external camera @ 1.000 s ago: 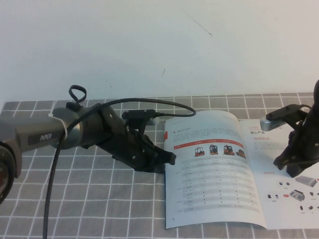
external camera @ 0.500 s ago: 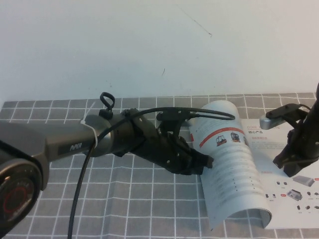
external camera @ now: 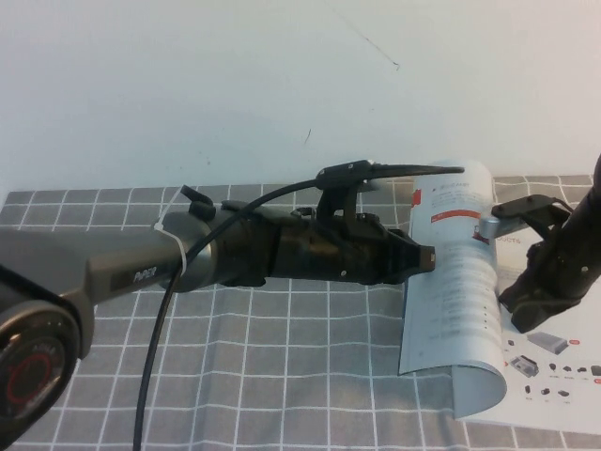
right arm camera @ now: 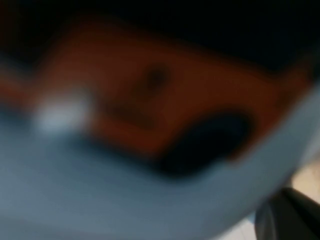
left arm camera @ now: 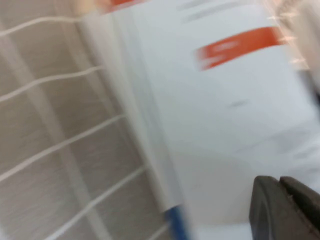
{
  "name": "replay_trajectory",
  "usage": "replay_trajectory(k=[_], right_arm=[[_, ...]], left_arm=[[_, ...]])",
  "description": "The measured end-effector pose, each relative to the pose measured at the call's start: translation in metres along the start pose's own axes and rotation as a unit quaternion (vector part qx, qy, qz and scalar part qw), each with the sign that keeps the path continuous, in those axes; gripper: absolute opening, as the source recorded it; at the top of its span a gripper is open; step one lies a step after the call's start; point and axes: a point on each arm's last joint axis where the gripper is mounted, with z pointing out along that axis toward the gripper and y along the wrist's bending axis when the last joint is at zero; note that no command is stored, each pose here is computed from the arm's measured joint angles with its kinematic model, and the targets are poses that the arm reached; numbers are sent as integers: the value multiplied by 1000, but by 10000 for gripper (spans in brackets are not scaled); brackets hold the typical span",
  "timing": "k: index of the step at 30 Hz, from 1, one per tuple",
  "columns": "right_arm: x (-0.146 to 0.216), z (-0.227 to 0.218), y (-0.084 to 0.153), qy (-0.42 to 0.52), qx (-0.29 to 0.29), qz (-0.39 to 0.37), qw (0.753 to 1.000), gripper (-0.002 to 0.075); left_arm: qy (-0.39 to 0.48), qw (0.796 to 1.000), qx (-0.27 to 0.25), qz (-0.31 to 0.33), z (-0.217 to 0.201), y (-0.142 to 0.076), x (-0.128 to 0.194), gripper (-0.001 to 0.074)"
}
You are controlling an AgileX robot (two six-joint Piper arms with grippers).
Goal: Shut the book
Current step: 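Close the open booklet and leave it lying on the table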
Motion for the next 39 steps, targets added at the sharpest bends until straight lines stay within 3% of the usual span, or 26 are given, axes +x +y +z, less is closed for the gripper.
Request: replay_trajectory(k=[10, 22, 30, 39], right_arm=[[-16, -19, 5, 0, -5, -19, 1000, -1], [-40, -117, -3, -4, 135, -26, 990, -1], [-44, -188, 15, -100, 162, -14, 982, -1], [-31, -222, 27, -124, 185, -17, 975, -2]], left_arm=[[15, 996, 70, 60, -1, -14, 1, -2], [23, 991, 108, 79, -2, -22, 2, -1], [4, 977, 179, 115, -4, -56, -22, -1], [-6, 956, 247, 160, -2, -106, -33, -1]])
